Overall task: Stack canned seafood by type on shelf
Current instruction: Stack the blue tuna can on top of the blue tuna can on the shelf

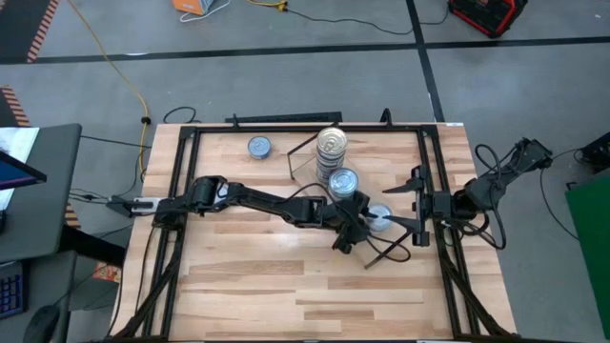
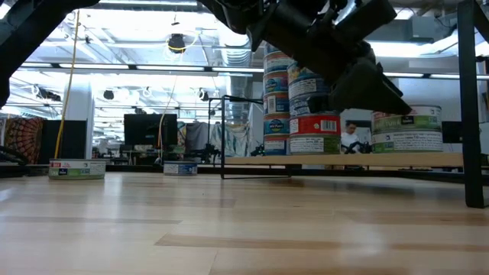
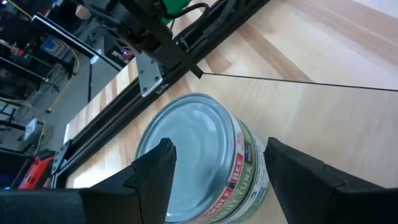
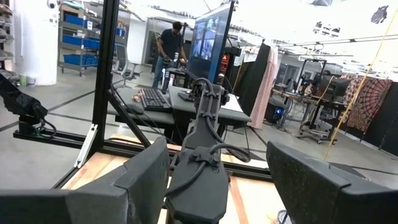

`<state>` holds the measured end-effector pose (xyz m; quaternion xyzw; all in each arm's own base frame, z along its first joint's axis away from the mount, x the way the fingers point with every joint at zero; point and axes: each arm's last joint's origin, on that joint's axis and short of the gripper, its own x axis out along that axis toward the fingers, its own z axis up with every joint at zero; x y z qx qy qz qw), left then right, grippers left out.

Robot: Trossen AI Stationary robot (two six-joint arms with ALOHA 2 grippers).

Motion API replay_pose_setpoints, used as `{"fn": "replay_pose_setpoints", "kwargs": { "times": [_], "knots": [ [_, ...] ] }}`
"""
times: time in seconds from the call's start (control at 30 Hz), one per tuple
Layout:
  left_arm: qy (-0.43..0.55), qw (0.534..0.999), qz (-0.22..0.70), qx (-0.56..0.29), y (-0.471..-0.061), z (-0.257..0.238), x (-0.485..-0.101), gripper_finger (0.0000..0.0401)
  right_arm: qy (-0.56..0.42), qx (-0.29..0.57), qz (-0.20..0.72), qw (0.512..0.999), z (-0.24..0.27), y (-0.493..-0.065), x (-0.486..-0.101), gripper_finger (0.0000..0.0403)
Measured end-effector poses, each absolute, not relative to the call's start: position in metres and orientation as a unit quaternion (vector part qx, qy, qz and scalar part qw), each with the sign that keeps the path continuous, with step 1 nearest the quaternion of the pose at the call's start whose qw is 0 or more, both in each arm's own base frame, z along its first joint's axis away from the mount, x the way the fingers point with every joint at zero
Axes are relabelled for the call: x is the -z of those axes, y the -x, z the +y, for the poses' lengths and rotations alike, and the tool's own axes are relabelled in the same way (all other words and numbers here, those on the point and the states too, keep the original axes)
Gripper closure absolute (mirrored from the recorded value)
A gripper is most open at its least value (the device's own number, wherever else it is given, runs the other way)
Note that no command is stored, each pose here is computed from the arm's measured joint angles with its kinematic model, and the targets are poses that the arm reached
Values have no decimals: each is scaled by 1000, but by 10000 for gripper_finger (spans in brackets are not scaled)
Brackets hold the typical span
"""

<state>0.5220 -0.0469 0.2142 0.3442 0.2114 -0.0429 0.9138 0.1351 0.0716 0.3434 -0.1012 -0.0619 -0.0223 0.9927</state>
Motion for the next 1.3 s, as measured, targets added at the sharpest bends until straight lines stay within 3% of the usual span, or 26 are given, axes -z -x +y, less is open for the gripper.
{"fn": "replay_pose_setpoints", "kwargs": {
  "times": [0.3,0.5,0.67,0.93,1.13,1.3],
  "knots": [
    [-353,906,229,43,-514,-75,-218,166,101,22,-60,993,72,-135,-343,108],
    [-355,888,291,28,-493,-90,-235,166,100,21,-58,993,72,-135,-343,108],
    [-328,849,407,79,-466,-111,-223,166,98,22,-58,993,72,-135,-342,108],
    [-247,745,609,118,-407,-125,-178,166,93,21,-58,994,72,-135,-343,108],
    [-214,768,601,61,-352,-113,-170,166,89,20,-56,994,73,-136,-342,108],
    [-190,809,552,-65,-297,-80,-183,166,89,25,-61,994,71,-137,-343,108]
  ]
}}
